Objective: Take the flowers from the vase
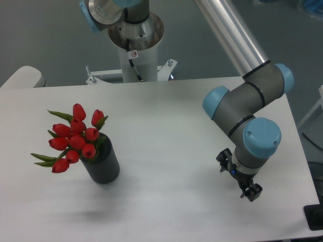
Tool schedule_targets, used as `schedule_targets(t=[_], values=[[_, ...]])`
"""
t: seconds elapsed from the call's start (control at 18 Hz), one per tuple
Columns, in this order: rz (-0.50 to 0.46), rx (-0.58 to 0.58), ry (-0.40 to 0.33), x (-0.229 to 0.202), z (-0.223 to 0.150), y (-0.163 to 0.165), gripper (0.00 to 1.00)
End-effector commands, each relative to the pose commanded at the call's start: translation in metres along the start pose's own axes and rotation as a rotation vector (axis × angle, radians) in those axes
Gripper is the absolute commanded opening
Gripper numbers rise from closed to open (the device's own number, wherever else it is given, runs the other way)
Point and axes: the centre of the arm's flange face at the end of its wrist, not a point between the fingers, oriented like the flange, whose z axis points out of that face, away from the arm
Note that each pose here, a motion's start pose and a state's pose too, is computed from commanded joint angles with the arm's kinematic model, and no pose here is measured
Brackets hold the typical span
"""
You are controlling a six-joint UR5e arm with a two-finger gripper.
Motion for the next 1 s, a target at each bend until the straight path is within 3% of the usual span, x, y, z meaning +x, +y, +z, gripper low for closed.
schedule_targets(t=[0.56,1.0], values=[[-0.020,0.014,0.004,0.003,0.000,-0.001,1.00],[-0.069,0.209,-0.001,0.024,-0.024,-0.013,1.00]])
